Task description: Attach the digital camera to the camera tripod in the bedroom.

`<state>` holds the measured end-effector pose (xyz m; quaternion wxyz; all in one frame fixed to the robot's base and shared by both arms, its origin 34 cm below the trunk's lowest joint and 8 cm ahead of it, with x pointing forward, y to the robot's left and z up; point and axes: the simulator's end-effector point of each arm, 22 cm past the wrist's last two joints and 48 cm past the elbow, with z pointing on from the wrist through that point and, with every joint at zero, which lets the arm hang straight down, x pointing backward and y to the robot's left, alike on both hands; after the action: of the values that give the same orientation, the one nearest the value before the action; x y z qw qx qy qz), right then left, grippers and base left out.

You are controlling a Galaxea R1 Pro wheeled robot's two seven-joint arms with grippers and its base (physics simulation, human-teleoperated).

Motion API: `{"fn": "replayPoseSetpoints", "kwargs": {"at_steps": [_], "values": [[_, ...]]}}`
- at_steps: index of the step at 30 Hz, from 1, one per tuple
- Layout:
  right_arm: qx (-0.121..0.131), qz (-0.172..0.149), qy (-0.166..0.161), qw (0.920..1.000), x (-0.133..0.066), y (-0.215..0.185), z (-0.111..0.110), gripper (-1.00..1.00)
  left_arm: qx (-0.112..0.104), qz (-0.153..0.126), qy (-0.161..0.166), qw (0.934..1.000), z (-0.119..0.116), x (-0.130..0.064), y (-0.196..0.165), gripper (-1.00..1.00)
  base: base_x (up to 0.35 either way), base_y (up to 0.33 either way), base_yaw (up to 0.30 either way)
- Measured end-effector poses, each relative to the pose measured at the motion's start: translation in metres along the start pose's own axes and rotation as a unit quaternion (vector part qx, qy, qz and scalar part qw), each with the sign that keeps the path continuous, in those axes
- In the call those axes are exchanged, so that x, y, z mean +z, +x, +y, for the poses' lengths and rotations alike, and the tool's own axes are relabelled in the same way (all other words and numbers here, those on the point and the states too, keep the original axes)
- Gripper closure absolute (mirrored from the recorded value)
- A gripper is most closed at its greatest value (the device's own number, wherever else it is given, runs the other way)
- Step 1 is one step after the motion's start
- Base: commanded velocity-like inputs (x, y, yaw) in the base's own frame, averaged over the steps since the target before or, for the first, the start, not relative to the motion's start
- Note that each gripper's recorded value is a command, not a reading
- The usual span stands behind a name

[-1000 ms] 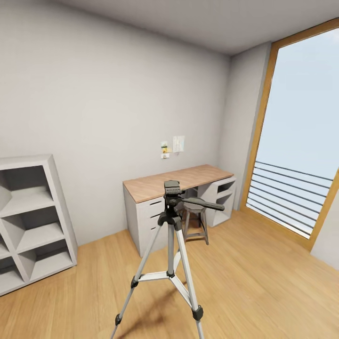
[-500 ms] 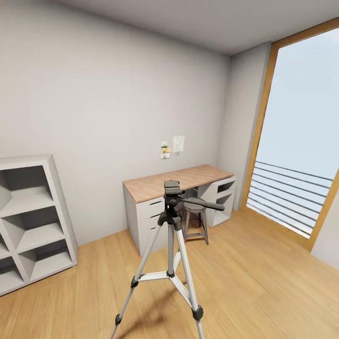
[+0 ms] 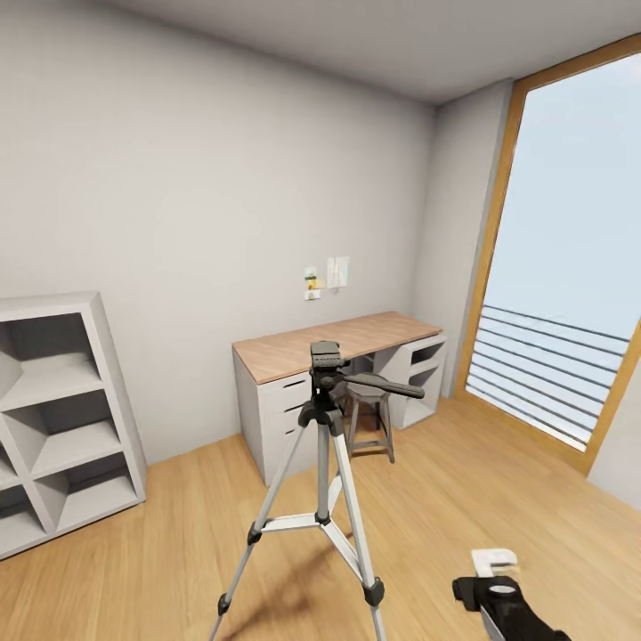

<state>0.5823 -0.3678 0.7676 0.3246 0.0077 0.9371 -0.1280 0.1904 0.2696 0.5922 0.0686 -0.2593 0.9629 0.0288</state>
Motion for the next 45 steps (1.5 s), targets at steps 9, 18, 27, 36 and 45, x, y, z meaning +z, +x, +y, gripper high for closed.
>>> {"fn": "replayPoseSetpoints", "kwargs": {"at_steps": [9,18,27,36,45], "values": [[0.02,-0.063,-0.035,0.9972,-0.009,-0.128,0.008,-1.0,0.001,0.0,0.0,1.0,0.0,0.0,0.0,1.0,0.0,0.0,0.0],[0.003,-0.07,-0.217,0.9736,-0.04,-0.159,0.085,-1.0,0.002,0.0,0.0,1.0,0.0,0.0,0.0,1.0,0.0,0.0,0.0],[-0.018,-0.101,-0.306,0.9465,-0.071,-0.181,0.117,-1.0,0.002,0.0,0.0,1.0,0.0,0.0,0.0,1.0,0.0,0.0,0.0],[-0.045,-0.079,-0.324,0.9415,-0.071,-0.157,0.132,-1.0,0.002,0.0,0.0,1.0,0.0,0.0,0.0,1.0,0.0,0.0,0.0],[-0.09,-0.082,-0.355,0.927,-0.075,-0.131,0.174,-1.0,0.001,0.0,0.0,1.0,0.0,0.0,0.0,1.0,0.0,0.0,0.0]]}}
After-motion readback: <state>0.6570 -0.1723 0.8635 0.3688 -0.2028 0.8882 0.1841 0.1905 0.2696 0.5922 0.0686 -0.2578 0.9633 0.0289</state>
